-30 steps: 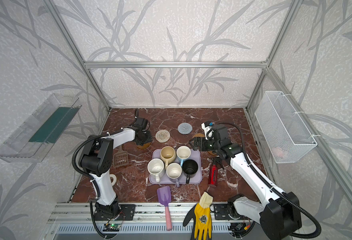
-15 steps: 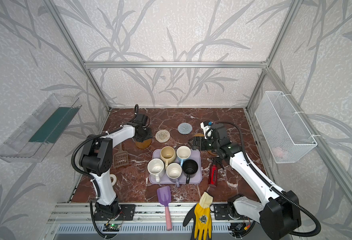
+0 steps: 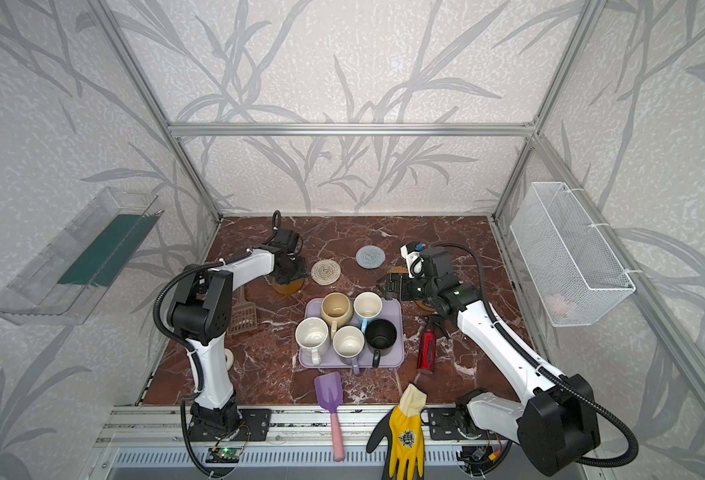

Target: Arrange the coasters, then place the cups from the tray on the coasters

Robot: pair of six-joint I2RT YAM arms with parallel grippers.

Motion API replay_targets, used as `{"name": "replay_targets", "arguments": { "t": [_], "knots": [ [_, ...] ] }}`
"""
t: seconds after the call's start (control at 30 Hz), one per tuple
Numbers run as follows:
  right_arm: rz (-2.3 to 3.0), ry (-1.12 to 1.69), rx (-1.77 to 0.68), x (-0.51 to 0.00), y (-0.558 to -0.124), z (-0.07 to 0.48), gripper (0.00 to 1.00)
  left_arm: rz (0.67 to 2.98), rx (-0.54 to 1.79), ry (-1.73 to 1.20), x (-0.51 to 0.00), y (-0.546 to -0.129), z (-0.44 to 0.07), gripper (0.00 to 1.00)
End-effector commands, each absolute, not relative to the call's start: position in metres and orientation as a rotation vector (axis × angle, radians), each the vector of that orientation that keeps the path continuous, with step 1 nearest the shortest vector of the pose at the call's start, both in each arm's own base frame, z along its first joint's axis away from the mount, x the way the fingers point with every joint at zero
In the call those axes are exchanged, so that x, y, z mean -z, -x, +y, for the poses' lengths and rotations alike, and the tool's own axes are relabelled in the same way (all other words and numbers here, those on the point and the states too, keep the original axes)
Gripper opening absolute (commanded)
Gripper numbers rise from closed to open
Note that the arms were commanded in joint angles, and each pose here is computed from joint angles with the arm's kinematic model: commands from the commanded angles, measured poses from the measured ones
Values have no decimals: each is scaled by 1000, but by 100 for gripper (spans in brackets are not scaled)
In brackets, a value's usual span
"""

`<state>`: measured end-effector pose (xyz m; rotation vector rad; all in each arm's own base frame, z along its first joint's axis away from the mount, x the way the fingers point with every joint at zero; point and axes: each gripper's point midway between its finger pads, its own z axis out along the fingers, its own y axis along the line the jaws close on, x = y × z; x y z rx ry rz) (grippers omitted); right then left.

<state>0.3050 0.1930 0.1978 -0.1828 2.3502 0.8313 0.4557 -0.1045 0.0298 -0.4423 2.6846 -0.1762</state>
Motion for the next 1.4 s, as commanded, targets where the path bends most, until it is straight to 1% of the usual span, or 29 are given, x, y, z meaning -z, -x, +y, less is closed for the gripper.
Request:
{"name": "replay_targets", "arguments": {
  "t": [0.0, 0.1, 0.2, 0.33, 0.4, 0.47, 0.57, 0.7, 0.8, 0.97, 1.13, 1.23, 1.37],
  "knots": [
    [2316, 213, -813, -209, -311, 195, 96, 2705, 148, 446, -27, -455, -102, 59],
    [2322, 217, -810, -209, -310, 195, 96, 2723, 141, 436, -35, -453, -103, 59],
    [2314, 214, -803, -210, -311, 194, 97, 2687, 168, 434, -53, -452, -105, 60],
    [2323, 209, -774, -211, -315, 192, 99, 2625, 176, 401, -86, -457, -105, 67],
    [2328, 200, -752, -211, -319, 190, 99, 2610, 226, 346, -97, -461, -114, 71],
    [2335, 208, -720, -212, -323, 189, 99, 2609, 262, 268, -103, -464, -129, 71],
    [2343, 240, -690, -216, -332, 190, 99, 2647, 234, 161, -99, -467, -146, 70],
    [2340, 278, -676, -221, -348, 196, 99, 2692, 230, 102, -79, -477, -163, 61],
    [2348, 295, -667, -220, -358, 199, 99, 2725, 217, 71, -64, -485, -169, 58],
    [2355, 302, -658, -217, -373, 195, 99, 2822, 105, 15, -43, -485, -172, 57],
    [2386, 289, -680, -205, -383, 186, 99, 2826, -19, -34, -36, -481, -171, 57],
    [2409, 285, -658, -199, -388, 178, 99, 2852, -29, -27, -29, -475, -171, 56],
    [2417, 308, -633, -196, -394, 175, 99, 2893, 35, -31, -20, -464, -183, 56]
  ]
}}
